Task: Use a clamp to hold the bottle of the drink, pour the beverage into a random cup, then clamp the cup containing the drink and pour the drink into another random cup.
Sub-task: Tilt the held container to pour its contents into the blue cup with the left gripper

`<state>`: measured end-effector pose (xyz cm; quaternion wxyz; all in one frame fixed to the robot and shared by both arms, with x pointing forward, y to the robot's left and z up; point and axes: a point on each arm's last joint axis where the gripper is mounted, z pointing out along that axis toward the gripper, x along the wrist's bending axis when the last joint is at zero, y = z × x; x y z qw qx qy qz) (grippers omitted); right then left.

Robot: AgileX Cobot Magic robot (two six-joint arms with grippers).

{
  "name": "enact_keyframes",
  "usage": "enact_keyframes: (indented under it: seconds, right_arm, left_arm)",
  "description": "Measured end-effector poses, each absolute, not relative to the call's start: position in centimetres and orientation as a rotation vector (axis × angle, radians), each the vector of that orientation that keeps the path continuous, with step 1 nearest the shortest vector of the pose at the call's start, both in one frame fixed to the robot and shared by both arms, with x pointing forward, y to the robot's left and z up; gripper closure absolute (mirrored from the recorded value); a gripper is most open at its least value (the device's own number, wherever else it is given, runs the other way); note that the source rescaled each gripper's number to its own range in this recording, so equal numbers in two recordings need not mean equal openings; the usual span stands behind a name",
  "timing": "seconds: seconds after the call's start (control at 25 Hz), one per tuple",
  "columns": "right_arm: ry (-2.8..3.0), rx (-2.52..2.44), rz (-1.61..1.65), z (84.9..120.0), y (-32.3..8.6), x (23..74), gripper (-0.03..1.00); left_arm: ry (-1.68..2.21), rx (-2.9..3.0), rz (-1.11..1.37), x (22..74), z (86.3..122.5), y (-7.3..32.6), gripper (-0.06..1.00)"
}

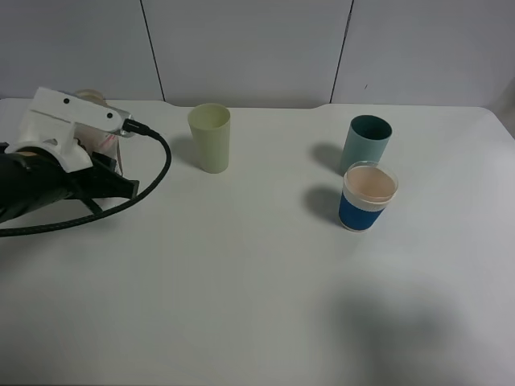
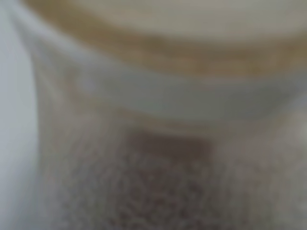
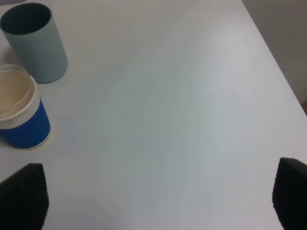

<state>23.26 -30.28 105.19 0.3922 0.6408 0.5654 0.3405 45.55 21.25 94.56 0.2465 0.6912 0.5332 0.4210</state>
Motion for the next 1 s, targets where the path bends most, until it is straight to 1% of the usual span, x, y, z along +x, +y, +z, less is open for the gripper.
enact_keyframes:
  seconds: [0.36,0.64,1.0]
  right_arm:
    - [1.435,1.627,0.865,105.2,-30.3,23.3,0.17]
    - [1.435,1.627,0.865,105.2,-30.3,23.3,0.17]
    - [1.435,1.627,0.865,105.2,-30.3,23.3,0.17]
  left_arm:
    - [1.320,2.095,1.371,46.0,97.5,18.5,0.92]
    - [1.237,2.118,1.408,46.7,99.4,15.9,0.92]
    - [1.076,2.215,1.437,48.1,99.0,11.2,0.92]
